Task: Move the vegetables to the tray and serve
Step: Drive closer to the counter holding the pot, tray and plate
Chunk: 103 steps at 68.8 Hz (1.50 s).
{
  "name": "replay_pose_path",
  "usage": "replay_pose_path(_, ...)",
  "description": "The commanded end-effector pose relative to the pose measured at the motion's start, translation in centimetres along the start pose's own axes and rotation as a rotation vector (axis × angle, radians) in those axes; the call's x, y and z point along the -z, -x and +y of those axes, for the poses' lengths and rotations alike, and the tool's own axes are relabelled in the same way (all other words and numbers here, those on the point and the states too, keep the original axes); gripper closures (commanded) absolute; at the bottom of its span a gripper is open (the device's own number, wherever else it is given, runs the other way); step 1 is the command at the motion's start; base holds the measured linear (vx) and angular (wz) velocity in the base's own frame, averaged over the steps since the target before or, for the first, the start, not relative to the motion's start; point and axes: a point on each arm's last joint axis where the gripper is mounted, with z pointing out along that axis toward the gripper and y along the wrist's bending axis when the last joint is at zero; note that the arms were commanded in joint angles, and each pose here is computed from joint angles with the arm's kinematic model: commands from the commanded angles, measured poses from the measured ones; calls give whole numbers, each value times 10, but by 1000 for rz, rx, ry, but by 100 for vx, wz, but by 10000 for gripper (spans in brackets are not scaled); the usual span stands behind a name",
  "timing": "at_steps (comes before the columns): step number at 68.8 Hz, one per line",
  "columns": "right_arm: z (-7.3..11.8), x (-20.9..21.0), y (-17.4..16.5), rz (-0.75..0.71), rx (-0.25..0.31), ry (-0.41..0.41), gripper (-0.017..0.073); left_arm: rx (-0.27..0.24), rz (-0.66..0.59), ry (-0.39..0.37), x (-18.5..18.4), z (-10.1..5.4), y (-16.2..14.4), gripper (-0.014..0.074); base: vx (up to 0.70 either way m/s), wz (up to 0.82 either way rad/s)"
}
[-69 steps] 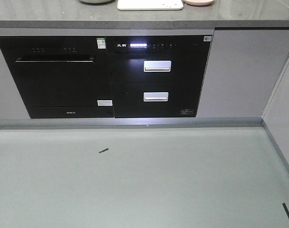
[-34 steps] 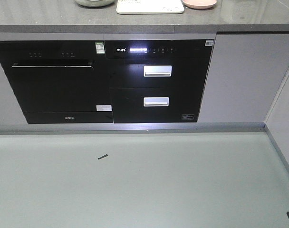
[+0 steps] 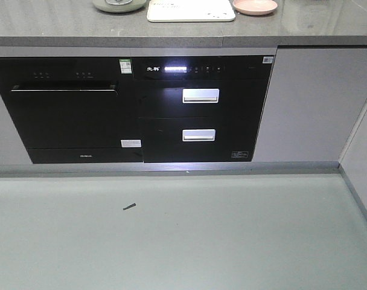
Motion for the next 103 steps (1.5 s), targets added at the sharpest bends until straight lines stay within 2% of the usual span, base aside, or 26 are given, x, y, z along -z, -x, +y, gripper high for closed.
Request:
replay_pose_path(1, 1, 0, 2, -65, 15, 13, 562, 12, -57, -3, 0, 0, -2, 599, 7, 0)
replay_pose_path(103, 1, 0, 2, -64, 15, 12, 562, 12, -57, -3, 0, 0, -2, 599, 6, -2)
